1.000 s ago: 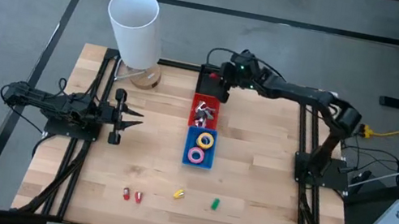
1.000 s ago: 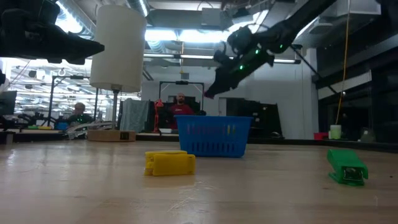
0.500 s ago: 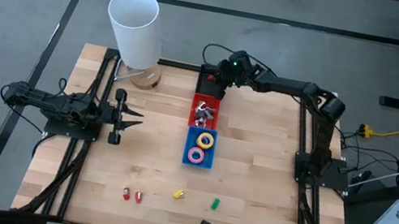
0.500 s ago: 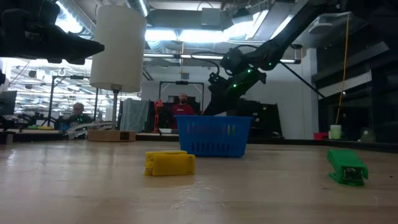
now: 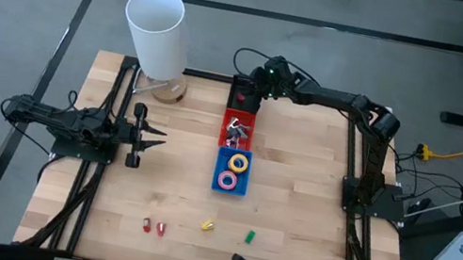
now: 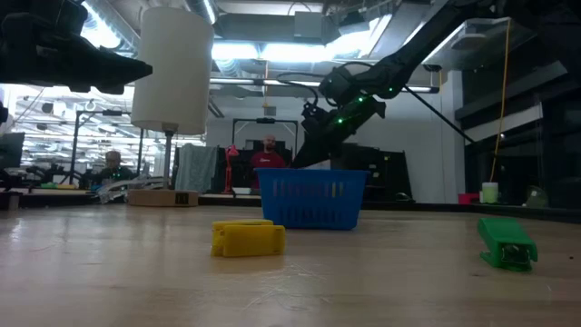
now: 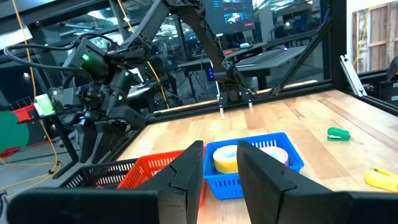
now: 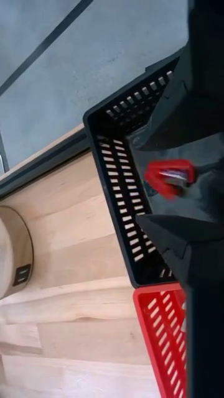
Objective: Pick and place Stapler, Stapler remover, tape
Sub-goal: Put the green stapler into the black bin
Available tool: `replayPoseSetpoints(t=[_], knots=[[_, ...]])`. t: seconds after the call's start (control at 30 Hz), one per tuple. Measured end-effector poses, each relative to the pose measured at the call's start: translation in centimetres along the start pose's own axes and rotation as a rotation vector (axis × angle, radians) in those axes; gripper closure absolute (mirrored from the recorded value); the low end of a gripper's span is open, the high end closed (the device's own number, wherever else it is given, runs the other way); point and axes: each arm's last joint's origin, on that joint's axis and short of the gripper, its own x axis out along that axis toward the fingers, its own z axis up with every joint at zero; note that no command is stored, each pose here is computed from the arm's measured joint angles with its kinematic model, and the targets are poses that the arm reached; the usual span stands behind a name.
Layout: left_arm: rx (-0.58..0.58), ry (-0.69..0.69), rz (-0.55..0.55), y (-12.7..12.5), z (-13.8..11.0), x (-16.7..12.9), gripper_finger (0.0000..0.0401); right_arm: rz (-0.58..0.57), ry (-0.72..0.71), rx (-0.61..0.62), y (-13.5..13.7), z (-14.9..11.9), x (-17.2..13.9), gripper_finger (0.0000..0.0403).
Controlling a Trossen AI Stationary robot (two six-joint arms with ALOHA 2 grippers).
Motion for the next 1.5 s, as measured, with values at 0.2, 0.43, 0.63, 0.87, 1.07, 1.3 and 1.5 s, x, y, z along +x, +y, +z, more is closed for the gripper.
replayPoseSetpoints(t=[0.2,0.43,0.63,0.87,1.07,1.3,1.5], knots=[[0.000,0.000,0.000,0.0,0.0,0.0,0.0310,0.004,0.023,0.006,0.1,-0.2,0.0,0.0213],[0.000,0.000,0.000,0.0,0.0,0.0,0.0309,0.006,0.028,0.009,0.2,0.0,-0.4,0.0217],[0.000,0.000,0.000,0.0,0.0,0.0,0.0309,0.011,0.066,0.080,0.3,-0.4,-0.4,0.0218],[0.000,0.000,0.000,0.0,0.0,0.0,0.0306,0.073,0.077,0.083,1.5,0.4,-2.0,0.0218],[0.000,0.000,0.000,0.0,0.0,0.0,0.0310,0.094,0.057,0.055,3.1,2.0,-4.8,0.0218],[0.000,0.000,0.000,0.0,0.0,0.0,0.0311,0.145,0.089,-0.048,5.9,3.0,-7.9,0.0218],[0.000,0.000,0.000,0.0,0.0,0.0,0.0308,0.216,0.132,-0.153,9.3,3.1,-9.8,0.0218]])
